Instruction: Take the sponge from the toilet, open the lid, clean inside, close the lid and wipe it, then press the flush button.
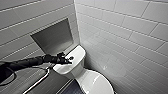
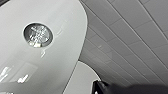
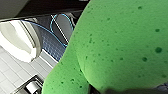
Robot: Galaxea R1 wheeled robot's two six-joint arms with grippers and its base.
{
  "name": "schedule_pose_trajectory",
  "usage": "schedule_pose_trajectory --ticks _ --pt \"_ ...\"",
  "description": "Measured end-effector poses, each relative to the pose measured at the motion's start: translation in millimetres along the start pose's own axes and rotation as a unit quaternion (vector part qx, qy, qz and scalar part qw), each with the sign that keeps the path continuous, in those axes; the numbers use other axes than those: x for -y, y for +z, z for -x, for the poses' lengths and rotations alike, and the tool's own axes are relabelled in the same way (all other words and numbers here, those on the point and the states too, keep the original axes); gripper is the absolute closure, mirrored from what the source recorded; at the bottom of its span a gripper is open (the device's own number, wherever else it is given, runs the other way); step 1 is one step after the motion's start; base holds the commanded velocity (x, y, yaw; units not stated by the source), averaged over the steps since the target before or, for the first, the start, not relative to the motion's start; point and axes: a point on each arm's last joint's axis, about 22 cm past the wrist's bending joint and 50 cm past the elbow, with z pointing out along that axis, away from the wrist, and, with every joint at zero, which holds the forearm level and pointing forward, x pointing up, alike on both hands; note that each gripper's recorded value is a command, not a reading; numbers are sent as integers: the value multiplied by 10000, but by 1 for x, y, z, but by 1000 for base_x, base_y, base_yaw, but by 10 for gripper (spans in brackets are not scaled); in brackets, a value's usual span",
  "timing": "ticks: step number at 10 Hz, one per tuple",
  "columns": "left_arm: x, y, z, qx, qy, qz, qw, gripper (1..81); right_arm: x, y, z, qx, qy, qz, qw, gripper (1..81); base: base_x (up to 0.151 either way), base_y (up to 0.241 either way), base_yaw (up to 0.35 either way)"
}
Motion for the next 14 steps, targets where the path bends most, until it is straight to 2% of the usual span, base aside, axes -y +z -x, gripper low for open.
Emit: schedule_pose_trajectory --ticks 2,4,7,9,11,13,14 --pt "36 -33 93 356 -360 -199 9985 811 -5 -4 -28 -208 -141 81 9997 811 0 0 0" --pt "28 -50 179 545 -541 -119 9970 811 -7 -13 -61 -539 -325 141 9979 811 0 0 0" --pt "36 -66 305 633 -796 -257 9945 811 -10 -23 -87 -895 -542 299 9941 811 0 0 0" --pt "38 -58 386 727 -903 -327 9927 811 -11 -32 -109 -1158 -701 389 9900 811 0 0 0" --pt "45 -29 440 711 -878 -442 9926 811 -13 -38 -118 -1316 -803 454 9870 811 0 0 0" --pt "77 -4 470 578 -774 -831 9918 811 -15 -46 -132 -1506 -912 526 9830 811 0 0 0" --pt "91 9 488 568 -772 -1023 9901 811 -15 -48 -138 -1575 -934 551 9815 811 0 0 0"
